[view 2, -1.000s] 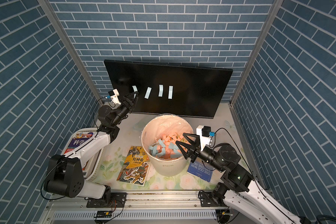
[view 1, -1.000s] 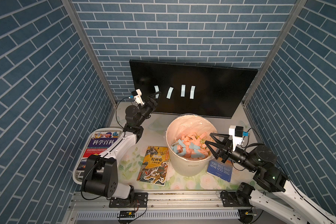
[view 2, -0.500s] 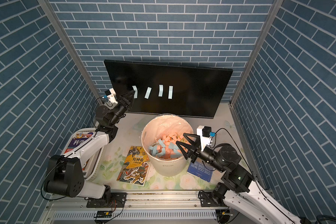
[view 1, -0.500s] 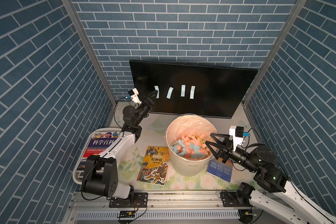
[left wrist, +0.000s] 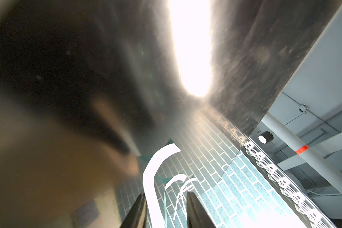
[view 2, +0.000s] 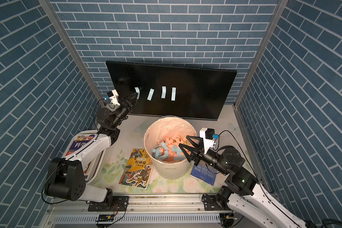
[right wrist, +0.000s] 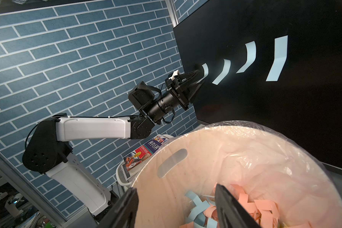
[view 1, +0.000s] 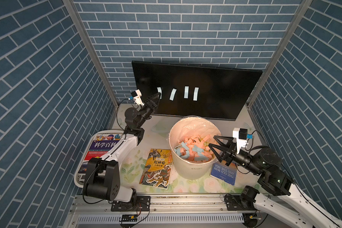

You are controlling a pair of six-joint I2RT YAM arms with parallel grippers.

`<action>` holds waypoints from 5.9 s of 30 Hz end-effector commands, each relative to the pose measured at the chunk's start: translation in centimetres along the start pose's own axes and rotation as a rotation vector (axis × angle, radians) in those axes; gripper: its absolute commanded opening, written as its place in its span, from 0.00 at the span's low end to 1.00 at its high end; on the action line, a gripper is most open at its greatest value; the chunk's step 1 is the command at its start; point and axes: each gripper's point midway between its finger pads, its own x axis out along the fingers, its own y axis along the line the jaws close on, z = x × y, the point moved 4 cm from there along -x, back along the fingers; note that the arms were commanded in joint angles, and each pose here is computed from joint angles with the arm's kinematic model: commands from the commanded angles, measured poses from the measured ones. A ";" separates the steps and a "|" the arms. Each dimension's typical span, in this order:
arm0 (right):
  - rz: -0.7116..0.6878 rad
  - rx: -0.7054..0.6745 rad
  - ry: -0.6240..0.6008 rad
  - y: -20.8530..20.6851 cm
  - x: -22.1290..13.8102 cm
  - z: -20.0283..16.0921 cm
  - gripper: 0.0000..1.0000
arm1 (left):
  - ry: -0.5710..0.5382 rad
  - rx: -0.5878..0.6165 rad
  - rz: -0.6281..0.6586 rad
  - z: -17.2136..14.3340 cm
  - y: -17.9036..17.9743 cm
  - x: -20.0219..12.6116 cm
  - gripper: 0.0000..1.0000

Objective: Remove the sticky note from the monitor
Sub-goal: Tear off the sticky note from the monitor, then place the sticky note in the trash bin.

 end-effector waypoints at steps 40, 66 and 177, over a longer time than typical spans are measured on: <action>-0.011 0.006 -0.037 0.2 -0.5 1.0 0.79 | 0.052 0.059 -0.030 -1.5 -2.1 -2.6 0.00; -0.008 0.081 -0.115 1.1 -0.5 4.5 1.00 | 0.151 0.228 -0.092 -6.6 -7.5 -5.2 0.00; -0.539 -0.109 0.148 -7.6 6.9 2.1 1.00 | 0.370 0.646 -0.075 -16.5 -12.7 -5.8 1.00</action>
